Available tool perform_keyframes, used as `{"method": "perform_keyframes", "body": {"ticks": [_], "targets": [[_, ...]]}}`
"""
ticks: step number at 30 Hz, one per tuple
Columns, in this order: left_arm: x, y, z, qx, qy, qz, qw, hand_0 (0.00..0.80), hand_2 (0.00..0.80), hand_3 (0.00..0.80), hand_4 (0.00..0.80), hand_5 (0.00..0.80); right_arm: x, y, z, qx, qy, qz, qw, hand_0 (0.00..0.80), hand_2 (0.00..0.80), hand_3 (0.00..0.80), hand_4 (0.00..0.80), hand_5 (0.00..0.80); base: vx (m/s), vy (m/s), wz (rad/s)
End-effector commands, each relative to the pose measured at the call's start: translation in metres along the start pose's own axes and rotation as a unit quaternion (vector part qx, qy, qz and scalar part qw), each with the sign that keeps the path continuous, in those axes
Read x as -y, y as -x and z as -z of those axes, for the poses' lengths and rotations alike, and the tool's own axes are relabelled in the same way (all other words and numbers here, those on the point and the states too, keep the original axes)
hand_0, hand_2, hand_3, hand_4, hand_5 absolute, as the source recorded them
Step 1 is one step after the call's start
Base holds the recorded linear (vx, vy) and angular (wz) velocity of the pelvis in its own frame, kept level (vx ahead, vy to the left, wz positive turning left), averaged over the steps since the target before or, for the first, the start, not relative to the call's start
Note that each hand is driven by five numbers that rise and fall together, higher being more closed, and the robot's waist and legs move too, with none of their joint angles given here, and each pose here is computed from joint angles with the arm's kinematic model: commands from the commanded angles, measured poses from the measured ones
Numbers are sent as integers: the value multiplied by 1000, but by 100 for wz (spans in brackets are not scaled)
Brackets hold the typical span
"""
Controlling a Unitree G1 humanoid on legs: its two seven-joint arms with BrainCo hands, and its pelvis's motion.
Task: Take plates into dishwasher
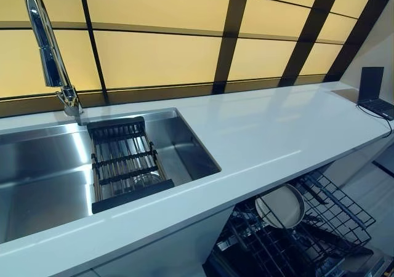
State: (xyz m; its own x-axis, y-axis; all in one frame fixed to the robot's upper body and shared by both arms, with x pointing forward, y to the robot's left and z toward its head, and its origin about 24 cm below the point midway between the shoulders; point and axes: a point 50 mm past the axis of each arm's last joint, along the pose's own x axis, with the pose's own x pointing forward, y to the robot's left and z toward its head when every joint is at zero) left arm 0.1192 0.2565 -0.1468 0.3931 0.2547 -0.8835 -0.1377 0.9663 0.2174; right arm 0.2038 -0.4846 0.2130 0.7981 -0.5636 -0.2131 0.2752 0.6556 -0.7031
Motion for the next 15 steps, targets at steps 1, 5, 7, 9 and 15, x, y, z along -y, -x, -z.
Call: {"method": "perform_keyframes", "body": {"ticks": [1,5,7,9,15], "targets": [[-10,-2,-14,22,-24,-13,999,0,0,0,0,0,-4,-1,-24,79,-28,-15,996,800,800,800,800,800,0,0,0],[-9,-2,-16,27,-21,-12,999,0,0,0,0,0,-31,-8,-20,85,-43,-62,994,800,800,800,800,800,-30,-1,0],[-8,-2,-16,27,-19,-9,999,0,0,0,0,0,-46,-11,-15,81,-48,-88,992,800,800,800,800,800,0,0,0],[-6,-2,-15,26,-18,-7,999,0,0,0,0,0,-55,-11,-10,75,-49,-106,990,800,800,800,800,800,0,0,0],[-5,-2,-13,23,-18,-7,1000,0,0,0,0,0,-73,-11,3,59,-61,-141,986,800,800,800,800,800,0,0,0]]}}
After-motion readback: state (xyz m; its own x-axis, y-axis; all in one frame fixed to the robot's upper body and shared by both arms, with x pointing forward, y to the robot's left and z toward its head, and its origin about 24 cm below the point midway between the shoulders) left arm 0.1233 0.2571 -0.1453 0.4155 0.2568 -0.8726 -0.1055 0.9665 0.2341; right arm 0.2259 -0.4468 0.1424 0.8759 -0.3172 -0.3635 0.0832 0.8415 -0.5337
